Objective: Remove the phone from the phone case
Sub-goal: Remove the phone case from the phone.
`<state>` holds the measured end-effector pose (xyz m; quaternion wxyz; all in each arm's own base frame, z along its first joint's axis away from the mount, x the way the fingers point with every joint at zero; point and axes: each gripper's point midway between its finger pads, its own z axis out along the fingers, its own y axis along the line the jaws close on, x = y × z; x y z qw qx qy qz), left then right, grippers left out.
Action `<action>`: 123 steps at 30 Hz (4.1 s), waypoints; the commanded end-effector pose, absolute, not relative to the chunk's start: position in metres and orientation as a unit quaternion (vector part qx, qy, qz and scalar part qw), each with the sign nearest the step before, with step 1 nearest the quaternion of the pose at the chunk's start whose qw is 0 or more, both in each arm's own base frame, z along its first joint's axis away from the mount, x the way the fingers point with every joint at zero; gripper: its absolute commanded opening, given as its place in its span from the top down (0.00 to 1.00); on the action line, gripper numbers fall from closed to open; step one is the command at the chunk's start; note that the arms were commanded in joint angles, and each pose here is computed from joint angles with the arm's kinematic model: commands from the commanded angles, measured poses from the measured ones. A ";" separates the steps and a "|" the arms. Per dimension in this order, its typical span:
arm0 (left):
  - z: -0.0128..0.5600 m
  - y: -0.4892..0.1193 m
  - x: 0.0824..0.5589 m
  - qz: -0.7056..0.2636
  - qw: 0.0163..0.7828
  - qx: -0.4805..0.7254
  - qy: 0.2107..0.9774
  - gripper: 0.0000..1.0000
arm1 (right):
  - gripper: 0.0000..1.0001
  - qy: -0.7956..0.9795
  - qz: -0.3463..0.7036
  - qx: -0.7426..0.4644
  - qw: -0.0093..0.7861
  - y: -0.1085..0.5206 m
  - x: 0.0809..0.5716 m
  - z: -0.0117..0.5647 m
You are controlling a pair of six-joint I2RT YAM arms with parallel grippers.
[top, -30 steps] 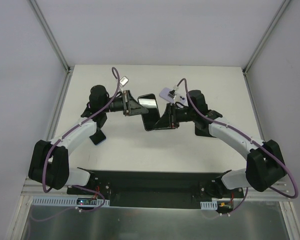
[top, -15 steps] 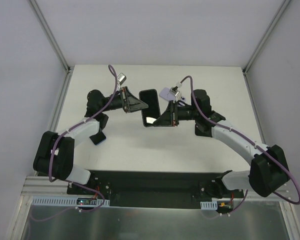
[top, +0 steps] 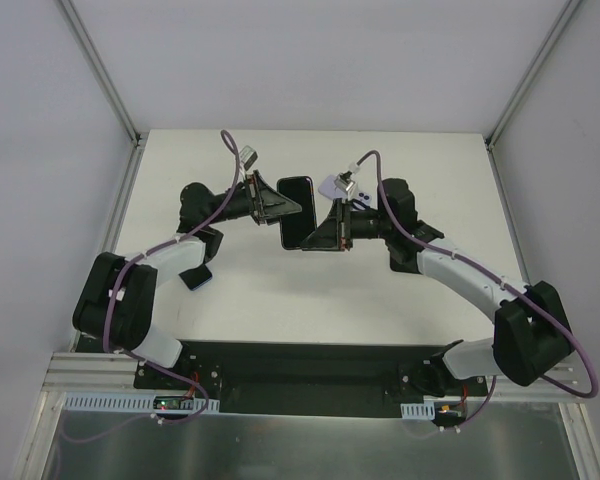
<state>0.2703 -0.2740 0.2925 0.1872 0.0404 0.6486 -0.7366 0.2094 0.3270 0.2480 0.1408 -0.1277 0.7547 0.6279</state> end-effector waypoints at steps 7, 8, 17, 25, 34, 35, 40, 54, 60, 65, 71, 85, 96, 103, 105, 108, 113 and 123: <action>0.330 -0.290 0.249 -0.760 0.210 0.118 0.604 1.00 | 0.98 0.756 0.623 -0.117 0.160 0.336 0.218 0.249; 0.330 -0.289 0.249 -0.760 0.211 0.116 0.604 1.00 | 0.99 0.758 0.622 -0.117 0.159 0.336 0.217 0.249; 0.331 -0.287 0.247 -0.748 0.221 0.106 0.617 1.00 | 0.52 0.871 0.409 -0.107 0.250 0.277 0.235 0.222; 0.337 -0.286 0.248 -0.738 0.234 0.110 0.623 1.00 | 0.50 0.899 0.278 -0.090 0.327 0.234 0.243 0.241; 0.331 -0.286 0.248 -0.723 0.234 0.103 0.642 1.00 | 0.51 0.888 0.278 -0.107 0.351 0.245 0.231 0.254; 0.328 -0.286 0.248 -0.720 0.232 0.099 0.647 1.00 | 0.51 0.885 0.279 -0.107 0.358 0.245 0.230 0.257; 0.317 -0.285 0.256 -0.688 0.241 0.085 0.679 1.00 | 0.51 0.864 0.273 -0.126 0.405 0.254 0.220 0.284; 0.318 -0.282 0.253 -0.679 0.245 0.078 0.688 1.00 | 0.52 0.892 0.177 -0.155 0.386 0.273 0.228 0.258; 0.327 -0.281 0.251 -0.682 0.250 0.081 0.682 1.00 | 0.52 0.905 0.140 -0.151 0.373 0.269 0.232 0.237; 0.337 -0.280 0.248 -0.686 0.256 0.085 0.676 1.00 | 0.53 0.910 0.091 -0.154 0.375 0.262 0.234 0.226; 0.357 -0.277 0.243 -0.696 0.269 0.093 0.659 1.00 | 0.53 0.922 0.008 -0.159 0.354 0.246 0.238 0.191; 0.382 -0.266 0.234 -0.716 0.282 0.097 0.631 1.00 | 0.55 0.943 0.043 -0.148 0.294 0.251 0.238 0.139; 0.401 -0.262 0.227 -0.731 0.289 0.101 0.609 1.00 | 0.58 0.952 -0.024 -0.144 0.270 0.236 0.244 0.116; 0.410 -0.261 0.223 -0.732 0.297 0.105 0.604 1.00 | 0.58 0.952 -0.087 -0.163 0.244 0.227 0.245 0.101; 0.412 -0.260 0.223 -0.733 0.297 0.105 0.603 1.00 | 0.58 0.953 -0.089 -0.165 0.236 0.228 0.244 0.095; 0.418 -0.259 0.221 -0.735 0.301 0.107 0.598 1.00 | 0.58 0.954 -0.101 -0.166 0.230 0.226 0.244 0.089; 0.425 -0.257 0.219 -0.739 0.308 0.106 0.590 1.00 | 0.58 0.959 -0.090 -0.170 0.209 0.228 0.236 0.072; 0.435 -0.249 0.216 -0.748 0.316 0.089 0.577 1.00 | 0.58 0.975 -0.005 -0.146 0.166 0.247 0.225 0.042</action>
